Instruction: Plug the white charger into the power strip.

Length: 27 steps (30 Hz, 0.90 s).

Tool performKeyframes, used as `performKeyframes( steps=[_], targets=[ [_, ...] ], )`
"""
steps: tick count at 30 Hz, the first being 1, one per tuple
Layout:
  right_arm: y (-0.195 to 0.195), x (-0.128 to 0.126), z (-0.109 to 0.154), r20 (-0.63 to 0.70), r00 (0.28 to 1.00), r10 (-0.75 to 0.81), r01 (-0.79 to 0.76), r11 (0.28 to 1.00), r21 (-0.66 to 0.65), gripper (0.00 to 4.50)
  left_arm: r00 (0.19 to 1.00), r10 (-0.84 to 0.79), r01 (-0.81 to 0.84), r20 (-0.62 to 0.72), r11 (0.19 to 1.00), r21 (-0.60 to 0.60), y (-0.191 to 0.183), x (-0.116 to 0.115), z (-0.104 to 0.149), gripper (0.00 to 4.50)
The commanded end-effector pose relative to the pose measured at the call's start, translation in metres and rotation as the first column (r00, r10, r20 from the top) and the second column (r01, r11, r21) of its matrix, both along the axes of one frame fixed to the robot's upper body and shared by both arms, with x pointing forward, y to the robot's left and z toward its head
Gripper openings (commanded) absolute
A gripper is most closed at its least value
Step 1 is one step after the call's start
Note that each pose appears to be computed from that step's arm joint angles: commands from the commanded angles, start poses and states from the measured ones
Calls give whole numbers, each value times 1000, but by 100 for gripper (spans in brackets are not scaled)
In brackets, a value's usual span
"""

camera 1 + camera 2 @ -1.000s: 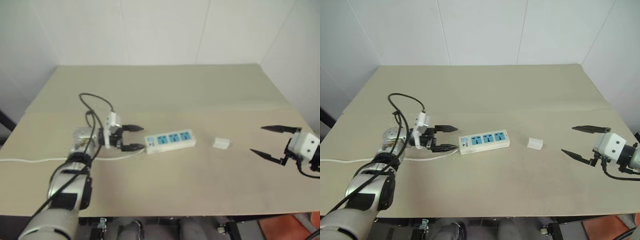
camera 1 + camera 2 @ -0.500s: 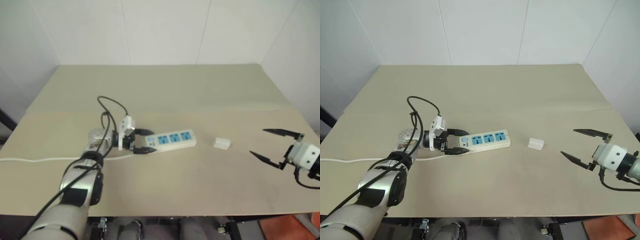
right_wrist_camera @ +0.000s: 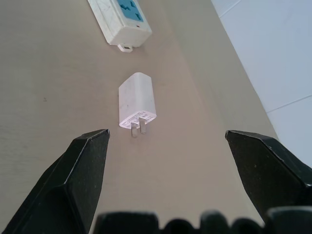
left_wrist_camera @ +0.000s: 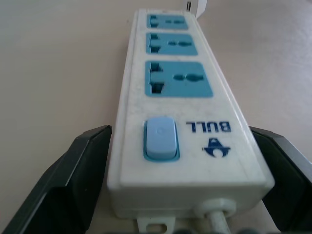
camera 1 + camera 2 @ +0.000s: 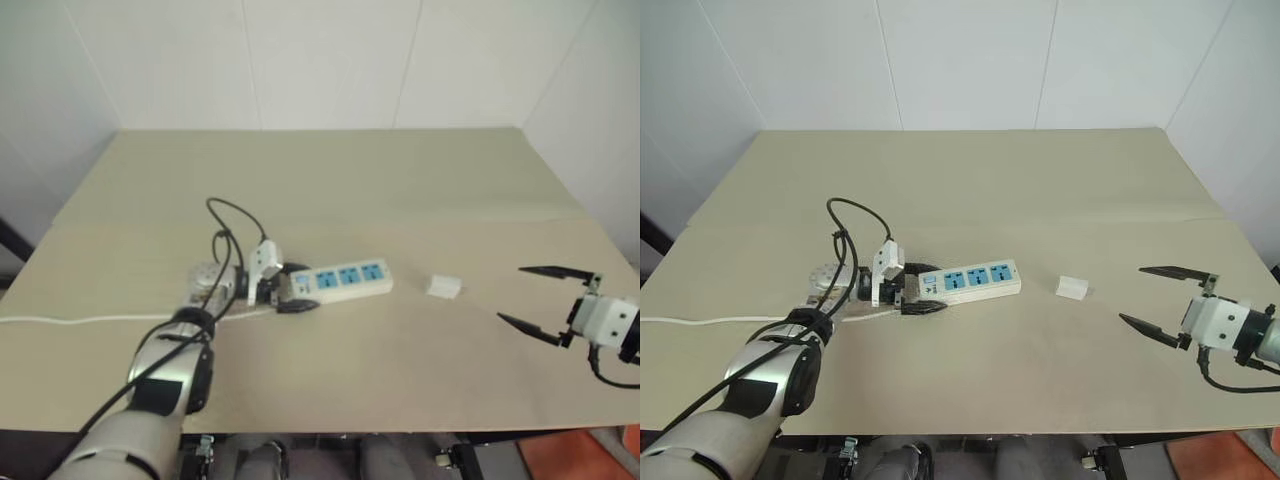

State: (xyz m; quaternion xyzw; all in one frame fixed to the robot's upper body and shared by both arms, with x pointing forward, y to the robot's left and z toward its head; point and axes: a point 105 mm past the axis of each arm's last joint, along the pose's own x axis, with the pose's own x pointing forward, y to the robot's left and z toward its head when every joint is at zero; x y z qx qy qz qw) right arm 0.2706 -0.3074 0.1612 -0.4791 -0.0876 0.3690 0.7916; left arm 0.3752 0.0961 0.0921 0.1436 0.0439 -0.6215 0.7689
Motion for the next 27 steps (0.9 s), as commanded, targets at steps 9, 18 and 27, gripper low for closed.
performKeyframes(
  steps=[9,18,27],
  targets=[
    [3,-1,12,59,998,-3,1,1000,29,450,999,46,-46,-14,997,-58,1,-1,-7,448],
    [3,0,14,67,998,-6,4,1000,24,450,999,13,-15,-39,998,-67,2,-9,-14,332],
    [19,14,26,64,995,74,-71,997,-43,450,995,-104,104,-11,995,-12,-5,-15,-7,332]
  ],
)
